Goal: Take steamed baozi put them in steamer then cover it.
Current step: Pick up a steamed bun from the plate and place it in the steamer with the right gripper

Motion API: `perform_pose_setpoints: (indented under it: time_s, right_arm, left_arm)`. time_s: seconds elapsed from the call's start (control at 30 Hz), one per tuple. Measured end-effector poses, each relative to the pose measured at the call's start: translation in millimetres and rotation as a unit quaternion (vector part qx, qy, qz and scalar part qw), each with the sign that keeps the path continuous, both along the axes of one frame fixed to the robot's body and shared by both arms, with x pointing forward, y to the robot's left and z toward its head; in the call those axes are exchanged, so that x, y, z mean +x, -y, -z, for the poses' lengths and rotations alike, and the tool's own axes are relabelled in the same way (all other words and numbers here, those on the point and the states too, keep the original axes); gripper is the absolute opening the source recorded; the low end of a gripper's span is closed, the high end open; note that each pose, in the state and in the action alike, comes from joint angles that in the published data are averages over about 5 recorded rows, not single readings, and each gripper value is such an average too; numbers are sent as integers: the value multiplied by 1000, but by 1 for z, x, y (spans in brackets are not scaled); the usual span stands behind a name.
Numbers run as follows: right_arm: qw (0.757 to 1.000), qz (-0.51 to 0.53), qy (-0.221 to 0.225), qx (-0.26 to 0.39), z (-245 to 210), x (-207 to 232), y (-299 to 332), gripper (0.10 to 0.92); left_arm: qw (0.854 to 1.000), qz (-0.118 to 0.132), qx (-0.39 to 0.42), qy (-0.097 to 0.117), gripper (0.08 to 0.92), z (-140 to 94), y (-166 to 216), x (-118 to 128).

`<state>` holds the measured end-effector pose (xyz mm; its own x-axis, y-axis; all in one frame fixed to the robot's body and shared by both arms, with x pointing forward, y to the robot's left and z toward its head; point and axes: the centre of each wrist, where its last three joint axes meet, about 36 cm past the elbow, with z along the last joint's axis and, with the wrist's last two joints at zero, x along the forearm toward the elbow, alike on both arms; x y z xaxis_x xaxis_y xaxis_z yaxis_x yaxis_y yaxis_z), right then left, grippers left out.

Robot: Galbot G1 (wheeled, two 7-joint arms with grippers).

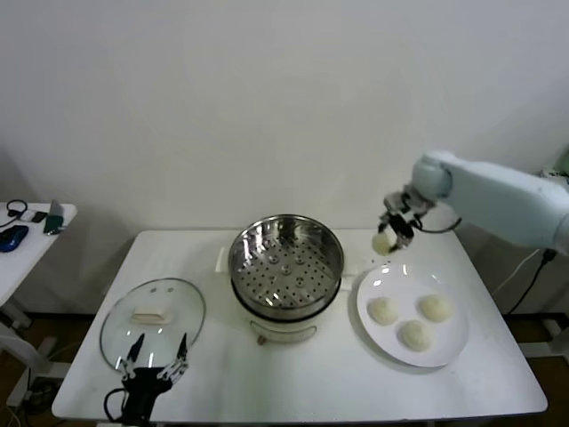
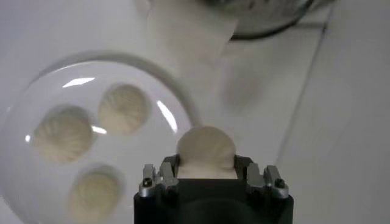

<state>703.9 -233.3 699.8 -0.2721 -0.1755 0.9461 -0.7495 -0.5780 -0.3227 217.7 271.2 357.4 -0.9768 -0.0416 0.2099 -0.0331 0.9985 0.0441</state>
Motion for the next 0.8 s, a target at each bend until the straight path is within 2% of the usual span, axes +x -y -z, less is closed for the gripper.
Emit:
perform_pose_setpoints:
  time_s: [0.13,0.27,0.5,0.8]
  right_arm:
    - [994,-107,15,-12,-26,-14,-55,592]
    - [980,-197,18,-35,-23,-26,-100,583]
    - [949,-304,32,-81,12,-27,-149,579]
    - [927,-360,45,-98,67,-8,-175,579]
  left_arm:
    - [1000,1,2,1,823,0,-1,0]
    - [1000,1,2,1,823,0,-1,1]
    - [1000,1,5,-1,823,3,-4,2]
    - [1000,0,5,-1,823,5,-4,3]
